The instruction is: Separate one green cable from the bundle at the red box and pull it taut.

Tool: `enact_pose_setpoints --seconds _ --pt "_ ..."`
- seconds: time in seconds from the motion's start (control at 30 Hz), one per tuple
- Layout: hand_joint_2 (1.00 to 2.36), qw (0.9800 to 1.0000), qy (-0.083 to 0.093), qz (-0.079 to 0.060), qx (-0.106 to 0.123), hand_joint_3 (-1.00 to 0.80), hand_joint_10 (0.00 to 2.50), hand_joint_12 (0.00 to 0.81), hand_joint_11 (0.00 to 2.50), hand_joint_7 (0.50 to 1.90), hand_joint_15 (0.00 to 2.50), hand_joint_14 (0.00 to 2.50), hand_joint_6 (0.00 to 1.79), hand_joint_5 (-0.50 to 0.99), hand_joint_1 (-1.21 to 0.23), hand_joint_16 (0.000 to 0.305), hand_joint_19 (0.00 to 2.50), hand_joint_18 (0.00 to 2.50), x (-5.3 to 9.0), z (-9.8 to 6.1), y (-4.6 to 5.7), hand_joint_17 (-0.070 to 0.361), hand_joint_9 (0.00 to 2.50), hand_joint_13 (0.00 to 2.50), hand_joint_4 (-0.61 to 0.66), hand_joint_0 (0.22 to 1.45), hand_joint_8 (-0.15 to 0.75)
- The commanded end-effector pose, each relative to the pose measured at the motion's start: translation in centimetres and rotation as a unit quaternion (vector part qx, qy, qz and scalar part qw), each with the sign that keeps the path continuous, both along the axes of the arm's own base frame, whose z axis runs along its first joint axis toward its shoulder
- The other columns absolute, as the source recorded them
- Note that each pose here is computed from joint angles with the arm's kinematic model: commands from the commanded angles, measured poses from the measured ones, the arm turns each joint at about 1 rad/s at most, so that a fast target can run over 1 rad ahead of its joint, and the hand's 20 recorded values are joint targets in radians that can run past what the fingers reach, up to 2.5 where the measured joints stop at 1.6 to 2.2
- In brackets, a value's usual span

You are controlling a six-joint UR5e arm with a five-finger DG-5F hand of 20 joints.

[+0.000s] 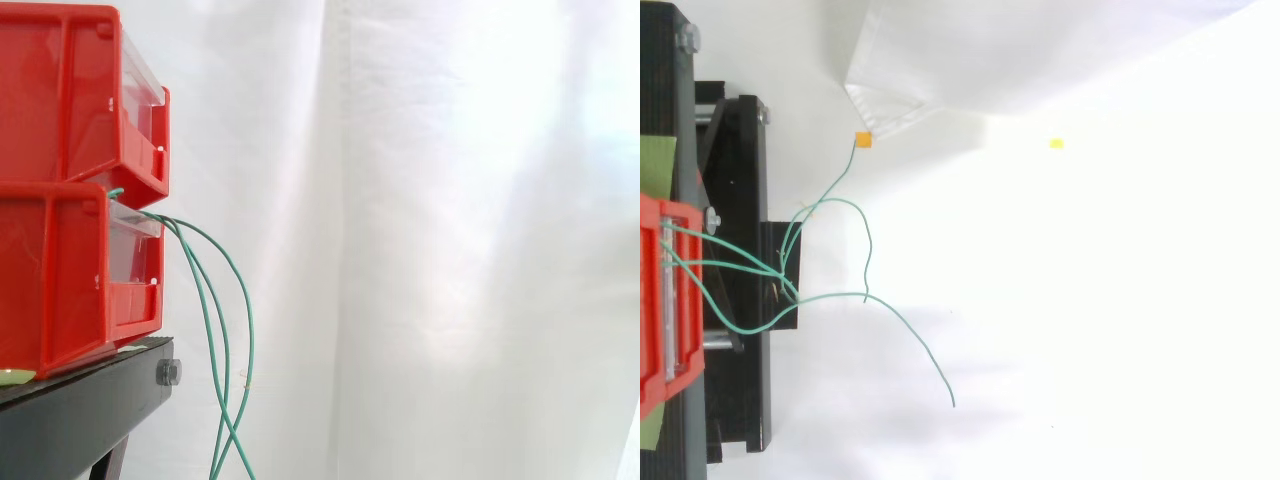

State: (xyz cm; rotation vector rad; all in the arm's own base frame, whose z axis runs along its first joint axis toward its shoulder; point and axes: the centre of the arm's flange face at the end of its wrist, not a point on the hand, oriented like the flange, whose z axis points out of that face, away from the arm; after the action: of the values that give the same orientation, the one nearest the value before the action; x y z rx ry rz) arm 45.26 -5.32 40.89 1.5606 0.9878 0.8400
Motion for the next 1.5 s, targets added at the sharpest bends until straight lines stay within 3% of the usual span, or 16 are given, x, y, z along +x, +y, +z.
enact_pose_setpoints --seconds 0.0,1.47 --pt "1.00 1.0000 0.000 0.000 0.000 -0.50 0.02 0.406 0.59 0.75 0.59 0.02 0.50 -0.16 -0.70 0.039 0.90 0.58 -0.01 0.01 0.03 0.087 1.04 1.09 0.20 0.55 0.295" --pt "1.00 1.0000 0.000 0.000 0.000 -0.50 0.02 0.372 0.58 0.76 0.57 0.01 0.50 -0.16 -0.72 0.037 0.89 0.57 -0.01 0.01 0.03 0.084 1.03 1.04 0.20 0.56 0.286"
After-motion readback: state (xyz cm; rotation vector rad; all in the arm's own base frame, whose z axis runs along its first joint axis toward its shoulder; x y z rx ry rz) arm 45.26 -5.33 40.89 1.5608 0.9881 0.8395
